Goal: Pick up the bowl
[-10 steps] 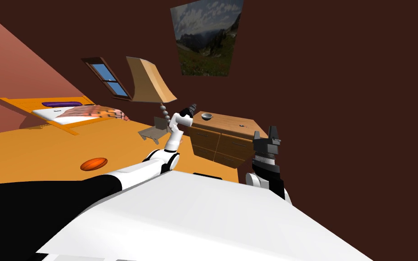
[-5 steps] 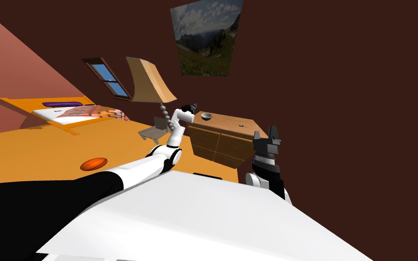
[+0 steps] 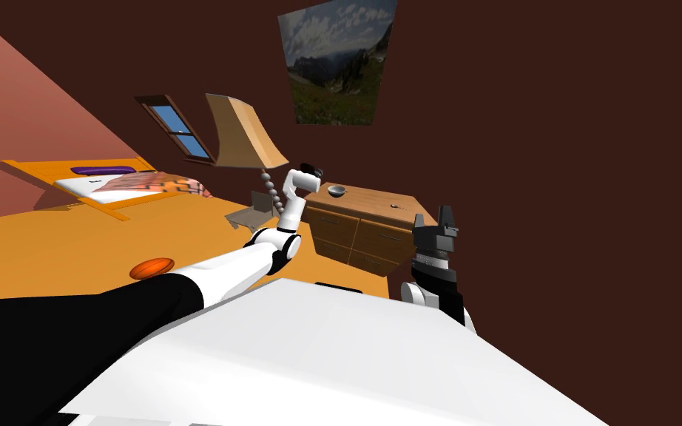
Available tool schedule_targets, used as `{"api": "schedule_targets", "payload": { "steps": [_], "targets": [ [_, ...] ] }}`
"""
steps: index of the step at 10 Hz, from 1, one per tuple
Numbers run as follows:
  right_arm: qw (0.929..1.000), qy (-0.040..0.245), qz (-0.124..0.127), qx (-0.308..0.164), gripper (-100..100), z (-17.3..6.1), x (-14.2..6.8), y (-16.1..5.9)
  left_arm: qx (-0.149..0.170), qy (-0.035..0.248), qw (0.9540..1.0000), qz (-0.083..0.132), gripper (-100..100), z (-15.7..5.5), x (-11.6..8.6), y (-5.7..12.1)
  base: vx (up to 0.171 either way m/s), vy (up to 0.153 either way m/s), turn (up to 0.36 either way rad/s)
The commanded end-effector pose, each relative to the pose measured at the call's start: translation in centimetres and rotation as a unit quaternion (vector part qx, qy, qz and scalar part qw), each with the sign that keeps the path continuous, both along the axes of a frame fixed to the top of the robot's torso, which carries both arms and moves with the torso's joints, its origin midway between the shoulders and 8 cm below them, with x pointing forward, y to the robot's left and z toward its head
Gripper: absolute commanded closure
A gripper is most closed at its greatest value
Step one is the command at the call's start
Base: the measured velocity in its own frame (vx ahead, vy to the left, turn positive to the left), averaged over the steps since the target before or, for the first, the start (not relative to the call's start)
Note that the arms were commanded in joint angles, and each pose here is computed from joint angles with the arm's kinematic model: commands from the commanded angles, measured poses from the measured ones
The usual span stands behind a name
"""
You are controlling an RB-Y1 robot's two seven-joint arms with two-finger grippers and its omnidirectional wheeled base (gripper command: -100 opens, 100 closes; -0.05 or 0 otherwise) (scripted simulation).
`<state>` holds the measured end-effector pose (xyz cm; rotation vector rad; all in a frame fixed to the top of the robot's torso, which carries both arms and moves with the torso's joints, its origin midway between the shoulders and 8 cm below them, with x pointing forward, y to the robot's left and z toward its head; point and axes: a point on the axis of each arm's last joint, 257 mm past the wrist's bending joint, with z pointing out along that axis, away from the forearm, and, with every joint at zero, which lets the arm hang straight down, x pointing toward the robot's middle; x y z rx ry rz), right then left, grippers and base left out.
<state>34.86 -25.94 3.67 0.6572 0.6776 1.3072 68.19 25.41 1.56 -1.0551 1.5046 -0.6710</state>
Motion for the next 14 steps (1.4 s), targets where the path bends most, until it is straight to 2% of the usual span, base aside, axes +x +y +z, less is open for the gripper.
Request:
{"api": "schedule_targets", "payload": {
  "steps": [1, 2, 4, 7, 8, 9, 10, 11, 14],
  "targets": [
    [1.0000, 0.000, 0.000, 0.000, 0, 0.0, 0.0, 0.0, -0.004, 0.023, 0.9997, 0.003, -100, -0.2, 0.3, -0.4, 0.041, -0.001, 0.006],
    [1.0000, 0.000, 0.000, 0.000, 0, 0.0, 0.0, 0.0, -0.004, 0.030, 0.9995, 0.004, -100, -0.6, 0.2, -0.3, 0.017, -0.001, -0.001],
    [1.0000, 0.000, 0.000, 0.000, 0, 0.0, 0.0, 0.0, -0.011, 0.060, 0.9981, 0.007, -100, -1.0, 0.4, -0.8, 0.042, -0.003, 0.010],
    [1.0000, 0.000, 0.000, 0.000, 0, 0.0, 0.0, 0.0, -0.024, 0.107, 0.9940, 0.006, -100, -1.4, 0.7, -2.0, 0.072, 0.000, 0.012],
    [1.0000, 0.000, 0.000, 0.000, 0, 0.0, 0.0, 0.0, -0.025, 0.124, 0.9919, 0.009, -100, -2.1, 0.4, -2.0, 0.076, 0.004, 0.005],
    [1.0000, 0.000, 0.000, 0.000, 0, 0.0, 0.0, 0.0, -0.031, 0.138, 0.9899, 0.006, -100, -1.8, 0.5, -2.8, 0.081, 0.008, 0.018],
    [1.0000, 0.000, 0.000, 0.000, 0, 0.0, 0.0, 0.0, -0.032, 0.157, 0.9870, 0.010, -100, -2.9, 0.2, -2.7, 0.064, 0.007, 0.006],
    [1.0000, 0.000, 0.000, 0.000, 0, 0.0, 0.0, 0.0, -0.038, 0.173, 0.9841, 0.006, -100, -2.7, 0.2, -3.6, 0.078, 0.008, 0.012],
    [1.0000, 0.000, 0.000, 0.000, 0, 0.0, 0.0, 0.0, -0.044, 0.220, 0.9745, 0.008, -100, -4.3, -0.6, -4.2, 0.076, -0.005, 0.012]
  ]
}}
